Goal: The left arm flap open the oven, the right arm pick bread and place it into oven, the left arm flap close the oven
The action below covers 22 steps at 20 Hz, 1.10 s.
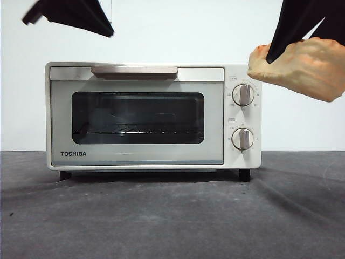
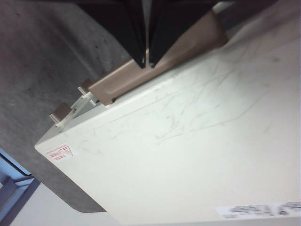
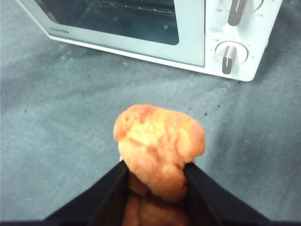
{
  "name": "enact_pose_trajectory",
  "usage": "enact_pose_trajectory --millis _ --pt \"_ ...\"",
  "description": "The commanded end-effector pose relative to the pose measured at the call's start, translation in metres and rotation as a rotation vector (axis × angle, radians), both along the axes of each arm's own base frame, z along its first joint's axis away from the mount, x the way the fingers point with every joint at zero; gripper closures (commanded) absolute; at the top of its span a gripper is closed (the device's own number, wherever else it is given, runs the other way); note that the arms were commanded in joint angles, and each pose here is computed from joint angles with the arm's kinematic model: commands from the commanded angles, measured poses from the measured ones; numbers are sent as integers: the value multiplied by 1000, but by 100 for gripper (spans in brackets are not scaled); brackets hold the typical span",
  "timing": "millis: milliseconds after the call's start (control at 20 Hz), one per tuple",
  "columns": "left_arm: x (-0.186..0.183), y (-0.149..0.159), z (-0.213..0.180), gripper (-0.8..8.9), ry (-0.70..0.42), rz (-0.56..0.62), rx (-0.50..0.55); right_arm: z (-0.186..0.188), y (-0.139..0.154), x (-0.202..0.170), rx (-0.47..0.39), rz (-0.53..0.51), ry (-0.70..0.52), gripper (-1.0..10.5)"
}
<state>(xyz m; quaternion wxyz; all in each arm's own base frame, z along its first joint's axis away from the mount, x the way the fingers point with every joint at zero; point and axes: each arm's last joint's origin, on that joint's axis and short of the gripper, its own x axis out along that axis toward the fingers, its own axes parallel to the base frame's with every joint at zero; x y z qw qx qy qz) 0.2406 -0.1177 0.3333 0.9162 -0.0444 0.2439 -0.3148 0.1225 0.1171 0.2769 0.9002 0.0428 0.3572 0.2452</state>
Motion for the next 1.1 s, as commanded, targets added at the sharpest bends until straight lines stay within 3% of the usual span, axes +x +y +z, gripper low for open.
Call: enact_pose_trajectory --millis 50,750,1100 --pt "10 -11 1 797 -54 -6 28 6 2 0 5 18 -19 797" --pt "30 -39 -31 798 -51 -30 151 6 2 0 -5 27 -27 797" --pt "24 -46 -43 798 43 -71 210 6 2 0 -6 28 -29 797"
